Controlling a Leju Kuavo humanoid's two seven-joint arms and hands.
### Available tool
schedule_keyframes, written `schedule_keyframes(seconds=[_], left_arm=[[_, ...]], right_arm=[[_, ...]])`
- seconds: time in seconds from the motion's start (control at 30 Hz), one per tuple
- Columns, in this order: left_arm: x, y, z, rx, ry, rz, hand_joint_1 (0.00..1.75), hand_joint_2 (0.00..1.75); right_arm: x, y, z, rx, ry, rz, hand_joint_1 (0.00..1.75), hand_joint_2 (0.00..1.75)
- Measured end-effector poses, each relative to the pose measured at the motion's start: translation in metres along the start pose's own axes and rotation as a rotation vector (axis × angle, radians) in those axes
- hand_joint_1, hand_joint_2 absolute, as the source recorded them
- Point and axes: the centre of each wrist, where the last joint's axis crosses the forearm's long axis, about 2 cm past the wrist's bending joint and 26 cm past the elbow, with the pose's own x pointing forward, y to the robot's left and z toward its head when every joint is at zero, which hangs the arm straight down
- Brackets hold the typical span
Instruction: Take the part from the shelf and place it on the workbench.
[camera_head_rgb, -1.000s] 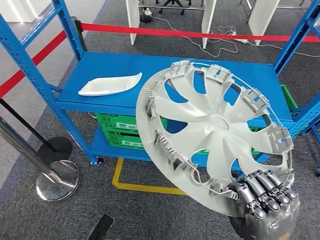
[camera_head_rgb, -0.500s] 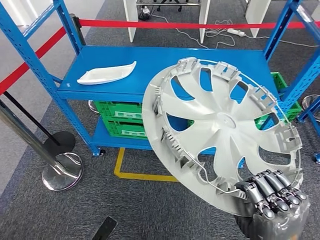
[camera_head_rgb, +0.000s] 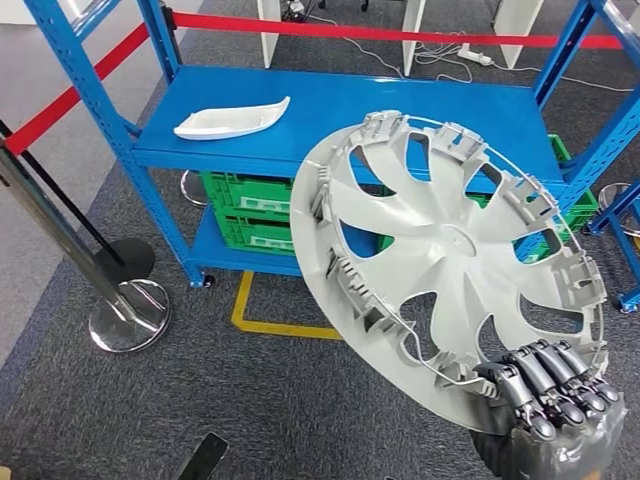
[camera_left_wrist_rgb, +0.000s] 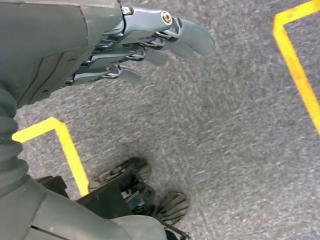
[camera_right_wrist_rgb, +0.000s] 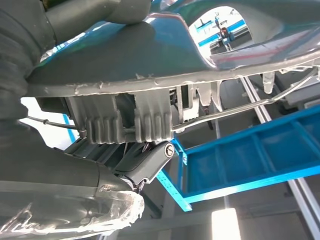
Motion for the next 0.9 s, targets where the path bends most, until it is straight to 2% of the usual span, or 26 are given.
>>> schedule_keyframes(seconds=[0.9], left_arm=[[-0.001,0.011,-0.002,0.007,0.0,-0.014,0.0,1.75]], right_arm=[[0.001,-0.001,-0.002,-0.011,0.053,-0.005,1.75,1.75]])
